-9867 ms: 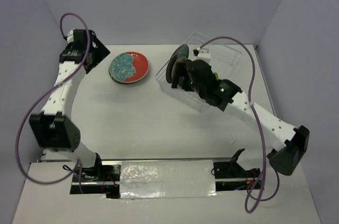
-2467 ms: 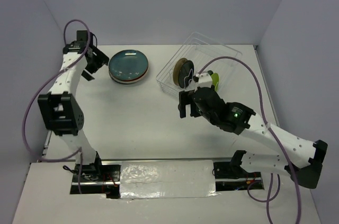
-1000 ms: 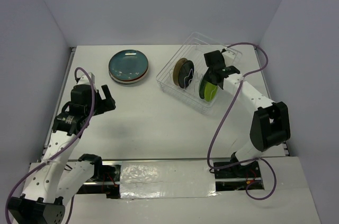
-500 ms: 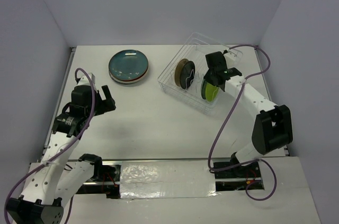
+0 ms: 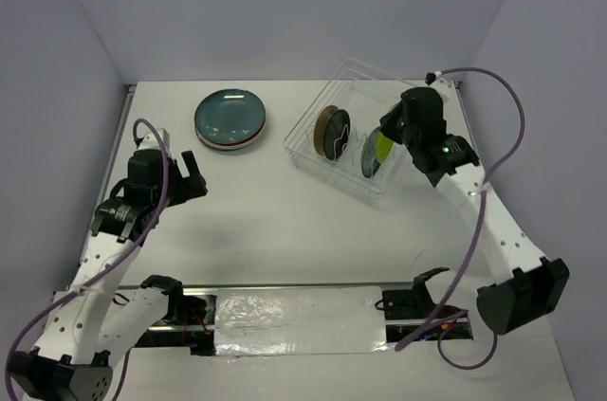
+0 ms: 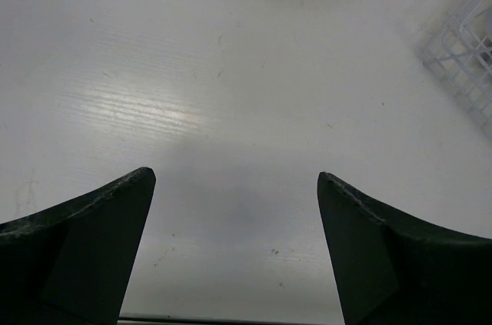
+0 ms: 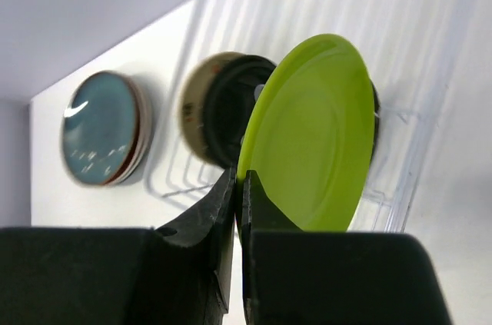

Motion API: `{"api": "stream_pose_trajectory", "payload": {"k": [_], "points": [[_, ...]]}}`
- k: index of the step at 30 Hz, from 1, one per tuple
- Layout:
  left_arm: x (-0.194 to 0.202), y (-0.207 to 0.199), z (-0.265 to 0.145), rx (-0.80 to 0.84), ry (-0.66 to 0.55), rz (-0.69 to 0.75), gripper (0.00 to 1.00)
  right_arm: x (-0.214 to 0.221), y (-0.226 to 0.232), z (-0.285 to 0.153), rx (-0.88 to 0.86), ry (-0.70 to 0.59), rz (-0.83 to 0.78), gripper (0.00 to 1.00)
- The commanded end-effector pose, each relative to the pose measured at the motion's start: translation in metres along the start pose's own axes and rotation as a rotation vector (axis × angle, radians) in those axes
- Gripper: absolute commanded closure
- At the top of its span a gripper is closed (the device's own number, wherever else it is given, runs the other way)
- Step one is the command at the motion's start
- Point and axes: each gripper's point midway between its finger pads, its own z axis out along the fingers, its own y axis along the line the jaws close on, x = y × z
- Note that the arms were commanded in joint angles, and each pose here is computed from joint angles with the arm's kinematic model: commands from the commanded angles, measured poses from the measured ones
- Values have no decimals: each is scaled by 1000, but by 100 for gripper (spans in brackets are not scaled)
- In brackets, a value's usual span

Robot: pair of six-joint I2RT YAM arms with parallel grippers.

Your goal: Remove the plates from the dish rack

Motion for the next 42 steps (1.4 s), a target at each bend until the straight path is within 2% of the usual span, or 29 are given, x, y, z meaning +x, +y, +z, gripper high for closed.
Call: {"api": "stream_pose_trajectory", "payload": {"k": [1, 2, 3, 4, 6, 7, 8, 12, 14, 16, 20, 24, 26, 29, 32, 33, 34, 35, 36, 37, 38, 39, 40, 42], "points": [[-35, -15, -23, 28, -47, -94, 0, -41, 62, -56, -315, -126, -182, 100], [-40, -22, -25, 44, -39, -121, 0, -40, 78, -70, -380, -128, -255, 100], [-54, -33, -38, 80, -47, -195, 1, -16, 100, -83, -465, -107, -462, 100], [-62, -39, -45, 98, -46, -239, 1, -3, 112, -94, -515, -101, -589, 100], [-82, -63, -63, 181, -27, -341, 1, 35, 118, -109, -578, -57, -869, 100], [-85, -73, -66, 219, -3, -366, 0, 66, 122, -122, -643, -34, -1060, 100], [-93, -83, -75, 271, -3, -390, 0, 82, 119, -124, -650, -19, -1141, 100], [-81, -127, -86, 498, 140, -518, 0, 136, 114, -136, -705, -7, -1430, 100], [-66, -143, -84, 605, 215, -532, 0, 164, 122, -154, -781, -13, -1518, 100], [-52, -152, -82, 660, 279, -526, 1, 170, 132, -162, -805, -65, -1562, 100], [-15, -146, -61, 620, 394, -505, 1, 185, 158, -181, -893, -91, -1601, 100], [-2, -150, -53, 654, 422, -524, 1, 215, 175, -176, -901, -39, -1698, 100], [4, -150, -49, 660, 434, -521, 3, 216, 184, -176, -893, -44, -1718, 100], [9, -146, -42, 627, 435, -507, 14, 225, 195, -172, -867, -62, -1749, 100], [18, -137, -32, 570, 436, -488, 49, 230, 202, -172, -859, -88, -1758, 100], [21, -134, -27, 548, 441, -485, 81, 232, 203, -171, -856, -97, -1751, 100], [28, -129, -24, 510, 457, -480, 97, 232, 203, -169, -847, -102, -1748, 92], [31, -122, -19, 471, 446, -457, 100, 233, 202, -168, -842, -101, -1740, 81], [30, -108, -7, 380, 400, -449, 100, 239, 197, -164, -840, -100, -1735, 65], [36, -99, -1, 331, 390, -444, 100, 233, 196, -164, -834, -117, -1702, 38], [38, -91, 6, 291, 368, -449, 100, 232, 192, -161, -827, -113, -1666, 16], [35, -77, 14, 224, 304, -457, 100, 237, 184, -156, -824, -108, -1641, 0], [46, -67, 24, 178, 293, -469, 100, 222, 181, -157, -817, -123, -1578, 0], [37, -63, 38, 174, 200, -489, 100, 213, 177, -157, -827, -114, -1448, 0]]}}
